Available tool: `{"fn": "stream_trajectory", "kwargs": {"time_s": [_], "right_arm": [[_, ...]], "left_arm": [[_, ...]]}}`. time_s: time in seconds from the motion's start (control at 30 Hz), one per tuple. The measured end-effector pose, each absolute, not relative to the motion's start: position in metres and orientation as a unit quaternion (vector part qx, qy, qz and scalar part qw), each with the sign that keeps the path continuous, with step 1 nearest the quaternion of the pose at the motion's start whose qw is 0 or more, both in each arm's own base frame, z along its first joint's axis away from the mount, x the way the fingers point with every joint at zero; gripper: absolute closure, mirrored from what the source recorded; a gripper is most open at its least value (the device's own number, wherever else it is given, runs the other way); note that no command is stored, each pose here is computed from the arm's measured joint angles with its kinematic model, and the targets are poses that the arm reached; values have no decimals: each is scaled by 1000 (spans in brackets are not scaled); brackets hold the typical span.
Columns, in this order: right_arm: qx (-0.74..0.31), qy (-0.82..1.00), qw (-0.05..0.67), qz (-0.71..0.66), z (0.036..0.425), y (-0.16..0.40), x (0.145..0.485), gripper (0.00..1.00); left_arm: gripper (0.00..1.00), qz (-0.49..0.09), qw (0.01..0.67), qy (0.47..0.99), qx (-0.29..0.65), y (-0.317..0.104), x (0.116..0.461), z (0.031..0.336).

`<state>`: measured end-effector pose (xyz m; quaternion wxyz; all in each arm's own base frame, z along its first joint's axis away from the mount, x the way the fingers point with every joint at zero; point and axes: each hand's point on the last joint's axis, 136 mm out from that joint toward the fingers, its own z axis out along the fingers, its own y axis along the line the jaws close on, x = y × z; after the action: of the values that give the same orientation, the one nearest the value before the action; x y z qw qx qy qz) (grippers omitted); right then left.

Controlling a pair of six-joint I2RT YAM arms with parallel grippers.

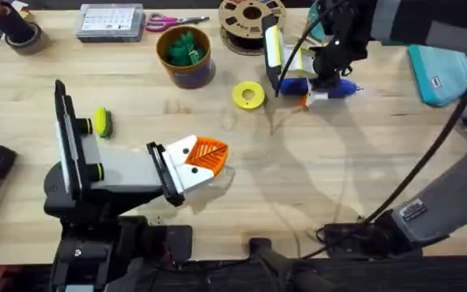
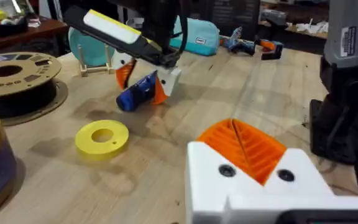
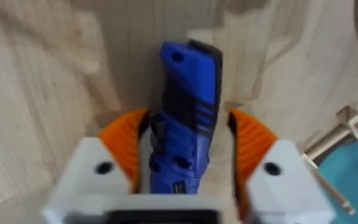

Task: Pick up the gripper from the table and insert it into the empty holder that is missing its gripper. Then pick up a screw, insert it into the mounting hole, and use the screwdriver to tighten it. Finally, clean up the table by picking up the vegetable and placing it into the bucket.

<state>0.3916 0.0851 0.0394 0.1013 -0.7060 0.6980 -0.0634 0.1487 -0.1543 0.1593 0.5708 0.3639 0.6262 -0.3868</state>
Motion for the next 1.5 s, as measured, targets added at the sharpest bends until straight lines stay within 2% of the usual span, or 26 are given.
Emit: {"fn": "stream_trajectory", "kwargs": {"time_s": [0.07, 0.1, 0.33, 0.4, 0.53, 0.57, 0.83, 0.97, 1.17, 1.37, 1.5], "right_arm": [[-706, 697, 105, -67, 41, 85, 393, 65], [-707, 697, 104, -67, 42, 85, 393, 22], [-706, 697, 102, -67, 47, 84, 389, 4], [-700, 701, 113, -72, 57, 86, 390, 4], [-675, 715, 156, -89, 91, 95, 392, 4], [-669, 718, 166, -92, 100, 98, 391, 4], [-575, 768, 265, -99, 166, 115, 390, 3], [-484, 805, 333, -83, 203, 120, 393, 4], [-369, 833, 411, -34, 258, 129, 375, 4], [-309, 858, 406, 63, 271, 146, 342, 4], [-276, 874, 383, 112, 262, 154, 333, 4]], "left_arm": [[998, -387, 571, 626, 364, -154, 149, 159], [998, -387, 571, 626, 364, -154, 149, 159], [992, -387, 571, 626, 364, -154, 149, 159], [743, -384, 572, 625, 365, -154, 149, 159], [112, -384, 572, 626, 364, -154, 149, 159], [43, -385, 572, 626, 364, -154, 149, 159], [15, -375, 581, 625, 362, -152, 153, 162], [15, -352, 629, 603, 342, -146, 164, 187], [15, -339, 646, 634, 256, -130, 182, 207], [15, -281, 658, 666, 211, -112, 194, 248], [16, -239, 599, 742, 181, -98, 209, 237]]}}
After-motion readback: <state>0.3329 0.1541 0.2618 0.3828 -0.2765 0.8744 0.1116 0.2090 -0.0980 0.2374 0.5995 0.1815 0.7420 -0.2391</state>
